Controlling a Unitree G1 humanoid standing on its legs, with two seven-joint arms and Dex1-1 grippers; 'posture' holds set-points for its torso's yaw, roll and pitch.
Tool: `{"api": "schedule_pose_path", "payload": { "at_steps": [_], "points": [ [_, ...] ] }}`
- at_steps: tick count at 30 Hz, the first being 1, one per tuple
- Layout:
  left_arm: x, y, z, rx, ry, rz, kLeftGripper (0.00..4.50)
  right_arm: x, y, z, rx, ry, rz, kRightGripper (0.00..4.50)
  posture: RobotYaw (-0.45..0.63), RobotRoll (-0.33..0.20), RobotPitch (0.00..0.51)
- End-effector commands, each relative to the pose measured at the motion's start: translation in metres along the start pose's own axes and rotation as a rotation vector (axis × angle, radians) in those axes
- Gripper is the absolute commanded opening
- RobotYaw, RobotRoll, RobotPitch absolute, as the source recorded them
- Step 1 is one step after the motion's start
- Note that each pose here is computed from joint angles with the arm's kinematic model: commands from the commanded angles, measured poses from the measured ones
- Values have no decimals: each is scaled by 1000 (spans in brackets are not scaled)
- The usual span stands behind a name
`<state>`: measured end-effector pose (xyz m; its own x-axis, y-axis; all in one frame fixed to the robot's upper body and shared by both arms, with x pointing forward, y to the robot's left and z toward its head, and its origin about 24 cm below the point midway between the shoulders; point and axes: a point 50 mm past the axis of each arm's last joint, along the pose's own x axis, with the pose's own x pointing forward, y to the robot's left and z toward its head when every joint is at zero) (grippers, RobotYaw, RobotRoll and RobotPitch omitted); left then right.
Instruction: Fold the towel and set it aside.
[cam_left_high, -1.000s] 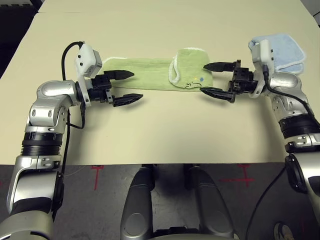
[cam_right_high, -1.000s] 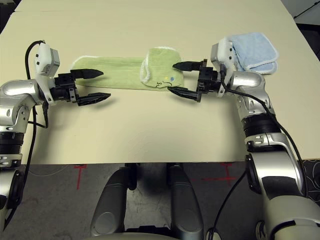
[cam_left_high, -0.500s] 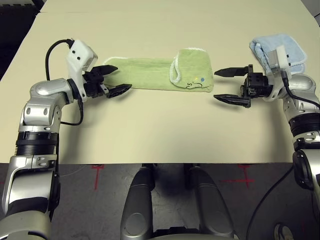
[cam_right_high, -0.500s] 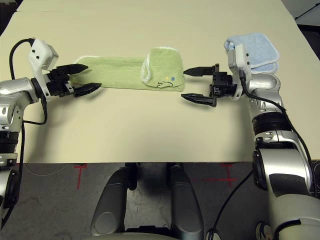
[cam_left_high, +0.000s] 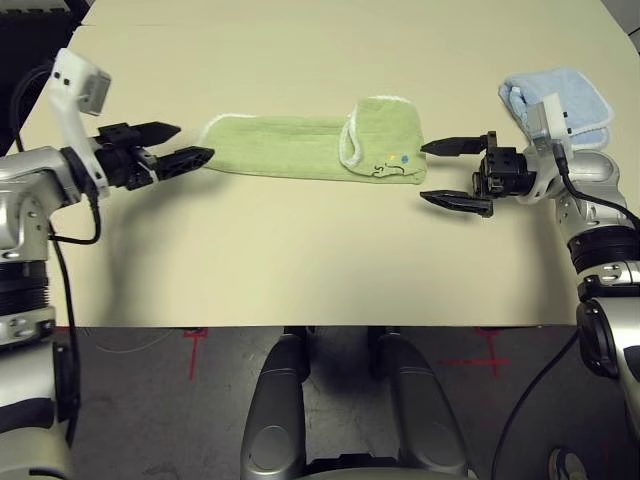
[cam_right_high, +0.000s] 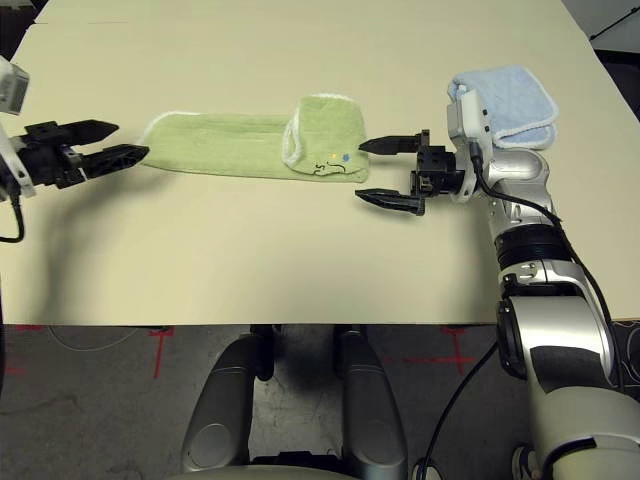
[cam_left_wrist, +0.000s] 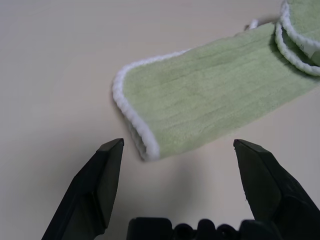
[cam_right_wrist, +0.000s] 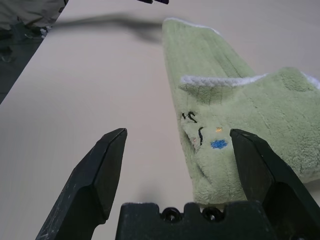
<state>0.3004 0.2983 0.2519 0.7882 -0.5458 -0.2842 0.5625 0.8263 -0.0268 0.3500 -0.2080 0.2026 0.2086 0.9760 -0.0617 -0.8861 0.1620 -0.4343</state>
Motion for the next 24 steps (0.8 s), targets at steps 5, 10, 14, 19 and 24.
{"api": "schedule_pose_path", "payload": {
  "at_steps": [5, 10, 14, 19, 24],
  "points": [
    [-2, -8, -16, -162, 159, -48, 4500, -2, 1, -1, -5, 7, -3, 4477, 83, 0, 326],
    [7, -9, -17, -277, 197, -47, 4500, -2, 0, 2, -1, -3, -13, 4477, 79, 0, 322],
    [15, -8, -18, -324, 178, -46, 4500, -3, -1, 2, 6, -3, -26, 4477, 77, 0, 317],
    [31, -10, -17, -344, 152, -46, 4500, -4, 0, 2, 13, -6, -28, 4477, 72, 0, 316],
    [47, -17, -13, -399, 114, -39, 4500, -4, 3, 0, 10, -7, -27, 4477, 71, 0, 316]
  ]
}}
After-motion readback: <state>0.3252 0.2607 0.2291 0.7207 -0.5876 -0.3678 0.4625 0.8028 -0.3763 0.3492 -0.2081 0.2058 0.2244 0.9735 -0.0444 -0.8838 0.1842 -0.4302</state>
